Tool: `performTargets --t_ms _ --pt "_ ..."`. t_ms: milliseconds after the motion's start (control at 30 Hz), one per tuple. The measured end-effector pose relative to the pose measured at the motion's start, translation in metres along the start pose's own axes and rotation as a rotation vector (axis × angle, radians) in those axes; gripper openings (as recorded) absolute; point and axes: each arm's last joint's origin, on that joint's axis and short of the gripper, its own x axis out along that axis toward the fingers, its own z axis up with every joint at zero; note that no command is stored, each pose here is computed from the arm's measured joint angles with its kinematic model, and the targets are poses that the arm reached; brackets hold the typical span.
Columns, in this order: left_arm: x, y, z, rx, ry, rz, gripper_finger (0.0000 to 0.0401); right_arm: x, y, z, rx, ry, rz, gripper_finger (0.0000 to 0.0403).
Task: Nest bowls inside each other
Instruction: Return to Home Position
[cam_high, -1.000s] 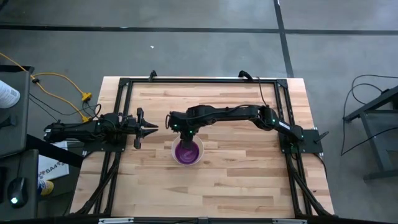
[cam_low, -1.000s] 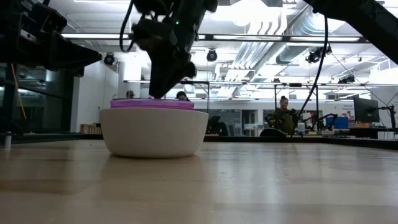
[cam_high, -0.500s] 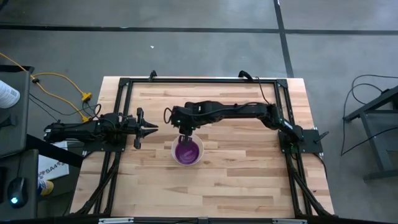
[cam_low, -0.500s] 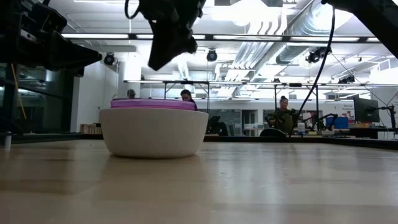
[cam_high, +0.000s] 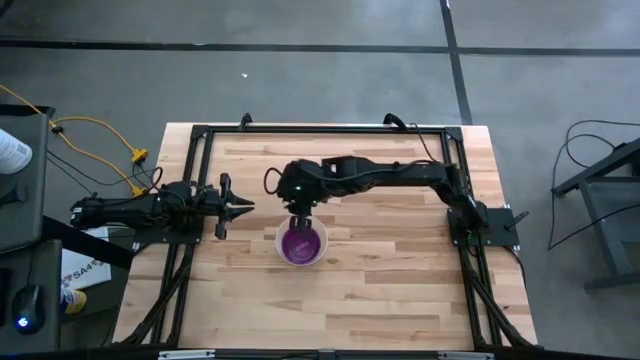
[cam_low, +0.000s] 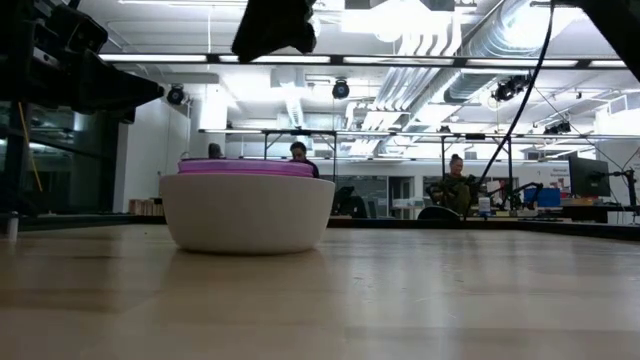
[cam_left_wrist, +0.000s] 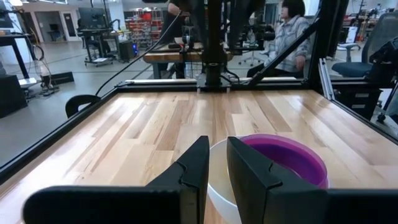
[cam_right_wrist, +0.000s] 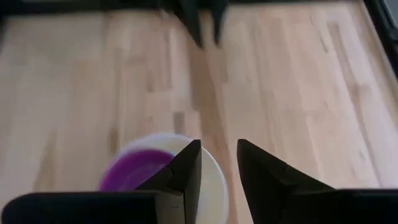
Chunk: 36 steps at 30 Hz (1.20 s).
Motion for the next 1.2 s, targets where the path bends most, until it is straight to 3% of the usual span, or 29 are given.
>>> performTargets --t_ms 167,800,1200 --pt "0.000 0.000 0.000 0.000 0.000 -0.001 0.0058 -0.015 0.003 -0.015 -0.004 -0.081 0.058 0.0097" --pt "0.000 0.000 0.000 0.000 0.000 -0.001 0.0058 -0.055 -0.001 -0.158 0.015 -0.408 0.144 0.0097" --pt "0.000 0.000 0.000 0.000 0.000 -0.001 0.0058 -0.089 -0.013 -0.241 0.039 -0.529 0.163 0.0097"
